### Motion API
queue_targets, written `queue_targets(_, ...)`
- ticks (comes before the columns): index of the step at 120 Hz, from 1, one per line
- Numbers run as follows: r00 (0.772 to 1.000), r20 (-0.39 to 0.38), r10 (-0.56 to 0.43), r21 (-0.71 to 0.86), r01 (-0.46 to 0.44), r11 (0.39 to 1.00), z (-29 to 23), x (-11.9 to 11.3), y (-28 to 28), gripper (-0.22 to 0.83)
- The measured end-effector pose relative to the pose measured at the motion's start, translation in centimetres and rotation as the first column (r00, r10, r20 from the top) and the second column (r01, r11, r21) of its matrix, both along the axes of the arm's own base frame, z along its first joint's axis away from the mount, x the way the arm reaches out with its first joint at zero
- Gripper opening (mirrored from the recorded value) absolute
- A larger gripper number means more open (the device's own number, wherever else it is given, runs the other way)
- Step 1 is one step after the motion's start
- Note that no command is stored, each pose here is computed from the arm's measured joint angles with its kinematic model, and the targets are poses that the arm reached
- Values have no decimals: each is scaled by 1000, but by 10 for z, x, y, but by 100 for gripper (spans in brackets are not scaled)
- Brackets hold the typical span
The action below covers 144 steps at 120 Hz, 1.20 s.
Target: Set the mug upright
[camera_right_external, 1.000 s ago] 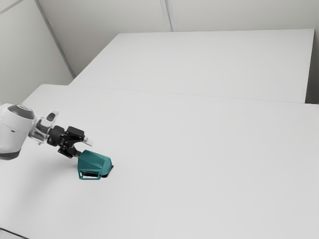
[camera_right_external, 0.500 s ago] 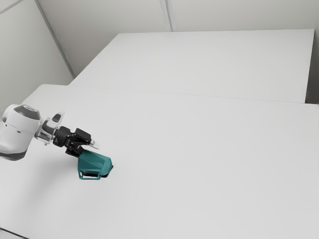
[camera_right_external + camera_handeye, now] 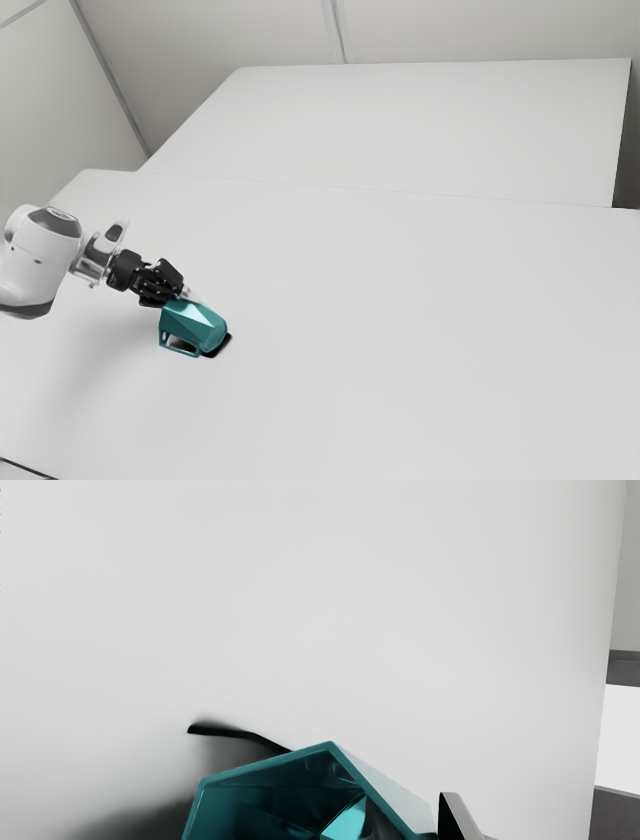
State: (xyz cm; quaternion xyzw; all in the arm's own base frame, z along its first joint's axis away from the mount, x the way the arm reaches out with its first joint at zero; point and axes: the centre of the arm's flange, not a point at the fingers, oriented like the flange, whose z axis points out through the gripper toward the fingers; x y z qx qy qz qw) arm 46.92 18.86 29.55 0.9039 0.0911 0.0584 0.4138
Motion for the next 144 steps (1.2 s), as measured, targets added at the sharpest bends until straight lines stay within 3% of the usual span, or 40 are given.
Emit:
queue_targets(49,998,44,-32,68,29,997,43,9,-6,-15)
queue_targets(73,990,44,-135,174,125,977,77,35,-17,-16)
queue_targets(102,966,-54,-251,330,255,909,110,53,-41,-16)
queue_targets(144,942,-230,-245,499,330,801,128,63,-61,-16)
